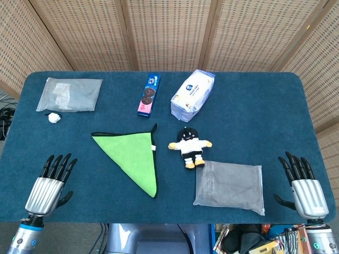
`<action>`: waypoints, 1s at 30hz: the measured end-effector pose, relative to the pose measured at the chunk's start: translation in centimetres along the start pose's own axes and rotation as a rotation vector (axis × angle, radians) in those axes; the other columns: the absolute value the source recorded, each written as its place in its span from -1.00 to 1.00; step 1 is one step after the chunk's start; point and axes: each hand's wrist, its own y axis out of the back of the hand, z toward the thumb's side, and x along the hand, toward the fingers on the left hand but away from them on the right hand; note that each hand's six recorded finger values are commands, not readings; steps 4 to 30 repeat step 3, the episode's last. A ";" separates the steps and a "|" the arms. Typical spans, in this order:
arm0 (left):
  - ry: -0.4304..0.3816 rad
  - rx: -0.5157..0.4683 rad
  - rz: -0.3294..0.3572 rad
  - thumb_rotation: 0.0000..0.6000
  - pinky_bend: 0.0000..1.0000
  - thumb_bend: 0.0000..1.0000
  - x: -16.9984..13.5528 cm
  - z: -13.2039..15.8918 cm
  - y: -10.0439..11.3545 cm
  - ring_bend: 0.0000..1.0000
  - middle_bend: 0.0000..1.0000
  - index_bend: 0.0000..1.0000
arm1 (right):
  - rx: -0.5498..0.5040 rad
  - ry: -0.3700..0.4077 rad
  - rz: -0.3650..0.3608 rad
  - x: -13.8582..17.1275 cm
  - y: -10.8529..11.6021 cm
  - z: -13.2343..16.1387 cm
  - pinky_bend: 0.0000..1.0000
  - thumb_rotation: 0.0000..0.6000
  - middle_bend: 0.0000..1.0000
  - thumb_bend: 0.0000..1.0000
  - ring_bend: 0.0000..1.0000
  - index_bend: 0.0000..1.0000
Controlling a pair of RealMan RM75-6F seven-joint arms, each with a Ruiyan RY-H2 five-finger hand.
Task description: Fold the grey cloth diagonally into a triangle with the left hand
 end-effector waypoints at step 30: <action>0.014 -0.010 0.008 1.00 -1.00 -0.52 -0.3 -0.4 0.3 -1.00 -1.00 -1.00 | 0.004 0.003 0.004 0.0 -0.2 0.1 -1.00 1.00 -1.00 -1.00 -1.00 -1.00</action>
